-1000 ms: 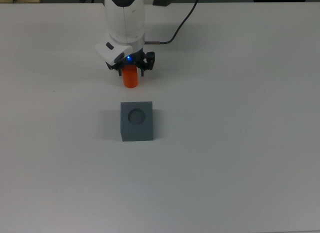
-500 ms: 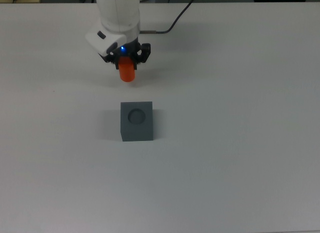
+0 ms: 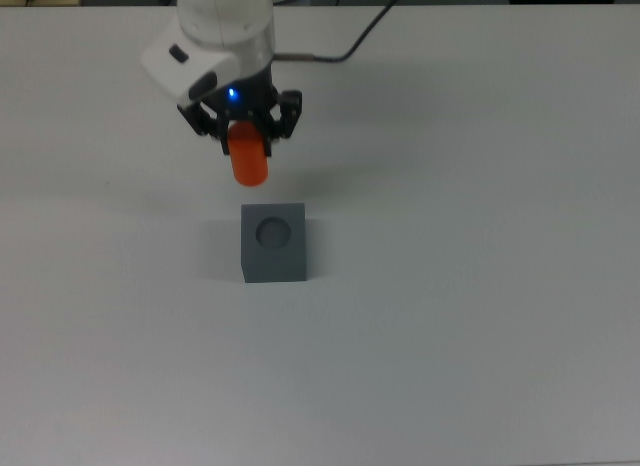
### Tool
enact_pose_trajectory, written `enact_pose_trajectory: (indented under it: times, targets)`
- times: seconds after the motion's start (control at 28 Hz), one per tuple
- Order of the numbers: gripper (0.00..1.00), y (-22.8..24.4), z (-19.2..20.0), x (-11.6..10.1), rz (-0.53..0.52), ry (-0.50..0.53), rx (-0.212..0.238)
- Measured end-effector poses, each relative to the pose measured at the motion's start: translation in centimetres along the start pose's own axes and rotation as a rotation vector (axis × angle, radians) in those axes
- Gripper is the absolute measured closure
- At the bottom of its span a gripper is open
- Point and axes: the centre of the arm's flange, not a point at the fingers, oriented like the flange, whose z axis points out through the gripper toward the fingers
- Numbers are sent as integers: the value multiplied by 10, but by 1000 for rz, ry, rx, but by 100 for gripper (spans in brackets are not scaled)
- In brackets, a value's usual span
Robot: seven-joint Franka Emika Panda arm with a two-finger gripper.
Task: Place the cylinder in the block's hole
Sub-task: 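Lift the cylinder and carry it above the grey cube's hole, then lower the cylinder into the hole and open the gripper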
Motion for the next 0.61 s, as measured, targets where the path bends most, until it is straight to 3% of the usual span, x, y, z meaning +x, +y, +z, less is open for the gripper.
enact_pose_trajectory:
  times: [0.29, 0.61]
  targets:
    - [49, -21, 35, 36, 37, 39, 7]
    - [49, -24, 52, 44, 43, 40, 7]
